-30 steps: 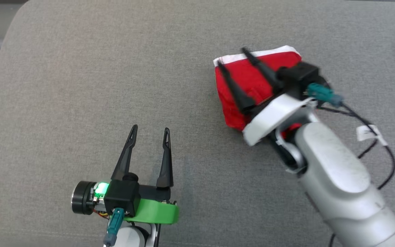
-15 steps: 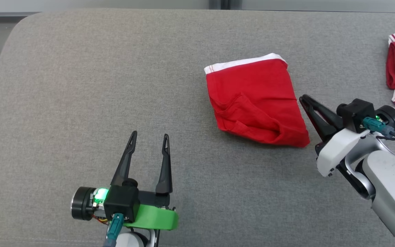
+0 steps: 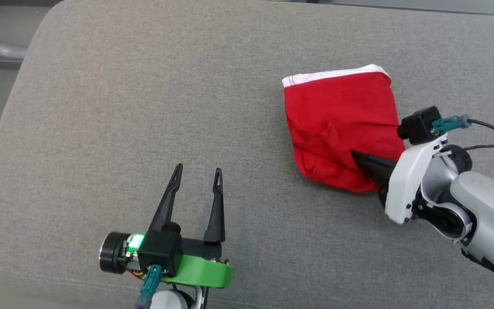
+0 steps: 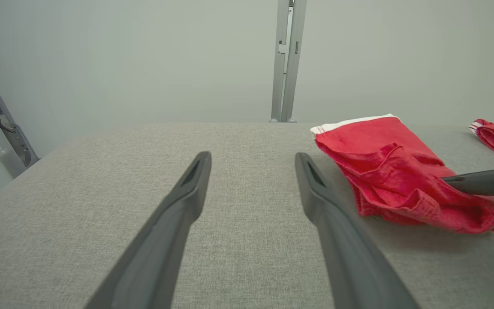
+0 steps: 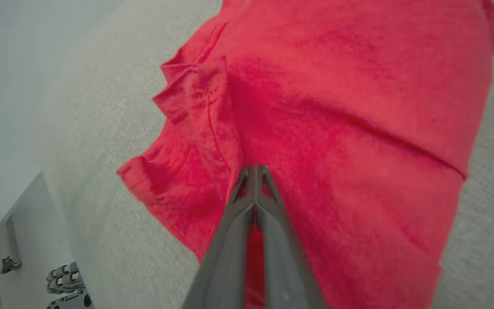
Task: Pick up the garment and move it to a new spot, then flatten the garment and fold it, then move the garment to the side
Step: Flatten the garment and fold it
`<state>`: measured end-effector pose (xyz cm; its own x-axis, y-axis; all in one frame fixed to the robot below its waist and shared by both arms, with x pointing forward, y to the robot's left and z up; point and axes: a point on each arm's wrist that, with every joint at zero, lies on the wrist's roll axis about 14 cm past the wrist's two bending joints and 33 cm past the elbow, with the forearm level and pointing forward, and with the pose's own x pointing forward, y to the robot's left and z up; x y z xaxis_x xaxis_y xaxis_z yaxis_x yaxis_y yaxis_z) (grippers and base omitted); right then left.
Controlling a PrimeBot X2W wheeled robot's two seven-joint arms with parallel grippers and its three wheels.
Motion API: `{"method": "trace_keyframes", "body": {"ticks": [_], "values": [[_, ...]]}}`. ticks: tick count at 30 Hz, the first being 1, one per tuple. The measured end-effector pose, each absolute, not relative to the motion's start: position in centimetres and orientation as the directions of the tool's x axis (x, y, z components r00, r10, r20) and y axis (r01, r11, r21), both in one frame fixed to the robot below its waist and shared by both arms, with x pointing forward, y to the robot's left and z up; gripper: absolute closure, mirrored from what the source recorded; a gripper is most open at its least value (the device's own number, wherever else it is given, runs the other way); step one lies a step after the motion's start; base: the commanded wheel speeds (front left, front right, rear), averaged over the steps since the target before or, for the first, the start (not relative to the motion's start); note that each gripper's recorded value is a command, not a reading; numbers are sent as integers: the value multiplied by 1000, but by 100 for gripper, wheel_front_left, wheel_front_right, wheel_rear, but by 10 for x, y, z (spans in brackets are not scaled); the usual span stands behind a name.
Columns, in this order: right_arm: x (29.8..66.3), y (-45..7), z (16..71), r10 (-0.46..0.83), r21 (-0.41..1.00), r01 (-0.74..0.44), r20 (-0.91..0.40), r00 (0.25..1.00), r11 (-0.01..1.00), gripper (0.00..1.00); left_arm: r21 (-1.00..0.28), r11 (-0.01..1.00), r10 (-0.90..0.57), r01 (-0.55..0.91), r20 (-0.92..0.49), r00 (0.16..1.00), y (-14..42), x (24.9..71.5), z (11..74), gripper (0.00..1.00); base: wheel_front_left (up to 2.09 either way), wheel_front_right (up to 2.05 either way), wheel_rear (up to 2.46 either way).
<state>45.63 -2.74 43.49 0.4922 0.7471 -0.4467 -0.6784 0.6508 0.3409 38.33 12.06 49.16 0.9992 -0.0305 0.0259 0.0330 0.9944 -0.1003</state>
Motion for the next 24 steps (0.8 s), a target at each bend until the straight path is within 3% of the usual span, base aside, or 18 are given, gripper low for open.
{"method": "trace_keyframes", "body": {"ticks": [8, 11, 16, 17, 18, 24], "values": [[399, -11, 426, 812, 516, -666, -528, 248, 539, 100, -102, 995, -11, 14, 28, 1000, 125, 382, 493, 0, 0, 0, 0], [405, -2, 448, 849, 526, -683, -441, 290, 506, 100, -102, 995, -7, 11, 35, 999, 126, 381, 496, 0, 0, 0, 0], [436, -11, 486, 841, 422, -727, -259, 475, 541, 100, -100, 995, 8, -2, 56, 998, 131, 378, 503, 0, 0, 0, 0], [441, -15, 491, 831, 401, -728, -229, 508, 556, 61, -98, 995, 13, -7, 59, 998, 133, 377, 504, 0, 0, 0, 0], [446, -20, 495, 815, 384, -722, -197, 545, 576, 0, -98, 995, 19, -13, 60, 998, 134, 375, 505, 0, 0, 0, 0], [460, -50, 498, 692, 341, -635, -66, 719, 693, 0, -109, 994, 36, -29, 64, 997, 140, 371, 506, 0, 0, 0, 0]]}}
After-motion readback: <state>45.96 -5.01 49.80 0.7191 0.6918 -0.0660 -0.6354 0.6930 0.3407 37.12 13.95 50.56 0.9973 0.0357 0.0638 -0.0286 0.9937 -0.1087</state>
